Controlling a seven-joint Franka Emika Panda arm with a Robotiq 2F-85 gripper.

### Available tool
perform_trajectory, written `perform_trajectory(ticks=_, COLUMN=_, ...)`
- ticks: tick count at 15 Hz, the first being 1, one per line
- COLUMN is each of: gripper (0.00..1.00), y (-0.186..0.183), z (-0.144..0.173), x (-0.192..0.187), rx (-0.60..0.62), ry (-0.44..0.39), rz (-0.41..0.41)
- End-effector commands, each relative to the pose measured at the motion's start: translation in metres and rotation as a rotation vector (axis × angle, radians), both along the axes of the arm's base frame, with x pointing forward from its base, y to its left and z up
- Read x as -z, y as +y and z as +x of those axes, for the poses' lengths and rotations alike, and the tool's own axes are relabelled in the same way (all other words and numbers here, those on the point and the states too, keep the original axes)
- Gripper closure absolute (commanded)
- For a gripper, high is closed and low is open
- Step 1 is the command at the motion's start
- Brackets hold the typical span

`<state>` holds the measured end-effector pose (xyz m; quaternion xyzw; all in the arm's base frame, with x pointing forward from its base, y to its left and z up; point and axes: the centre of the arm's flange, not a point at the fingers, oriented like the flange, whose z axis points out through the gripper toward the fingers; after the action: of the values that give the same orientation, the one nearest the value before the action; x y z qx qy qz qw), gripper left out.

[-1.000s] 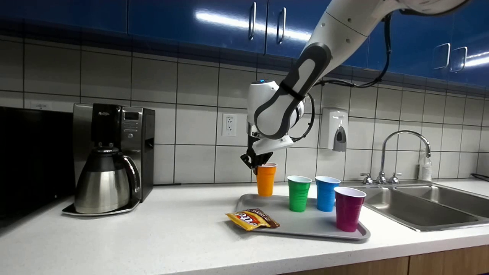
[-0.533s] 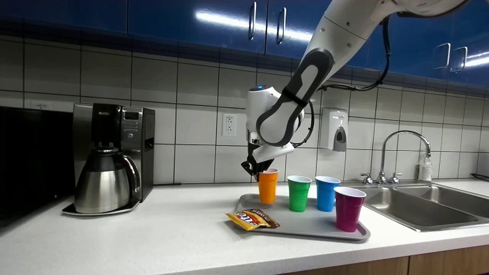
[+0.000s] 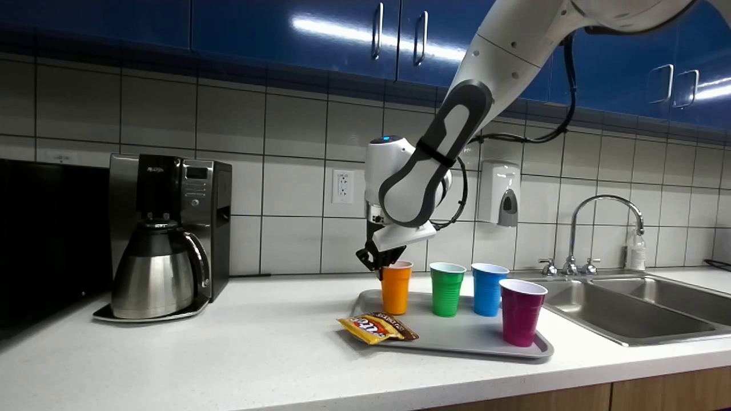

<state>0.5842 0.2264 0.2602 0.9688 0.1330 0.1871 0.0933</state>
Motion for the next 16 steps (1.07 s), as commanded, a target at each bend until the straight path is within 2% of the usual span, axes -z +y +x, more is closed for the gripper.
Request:
perform_trajectory(ticks=1, gripper=0.99, y=0.0, z=0.0, x=-0.004, rx=0.023, ry=-0.01, rz=0.042)
perform_trajectory(ticks=4, gripper=0.99, y=-0.001, z=-0.001, x=-0.005, rx=0.029, ry=-0.015, rz=0.051)
perform_trajectory(ticks=5, gripper=0.91, y=0.0, z=-0.002, x=-0.003, rx=0.031, ry=-0.015, rz=0.049)
perform_trajectory(ticks=6, gripper=0.69, y=0.0, z=-0.003, x=-0.003, rx=0.031, ry=-0.013, rz=0.047)
perform_trajectory(ticks=8, gripper=0.66, y=0.0, z=-0.004, x=-0.002, rx=0.026, ry=-0.011, rz=0.04)
perform_trajectory(ticks=16, gripper=0.08, y=0.003, z=-0.008, x=-0.013, rx=0.022, ry=-0.007, rz=0.06)
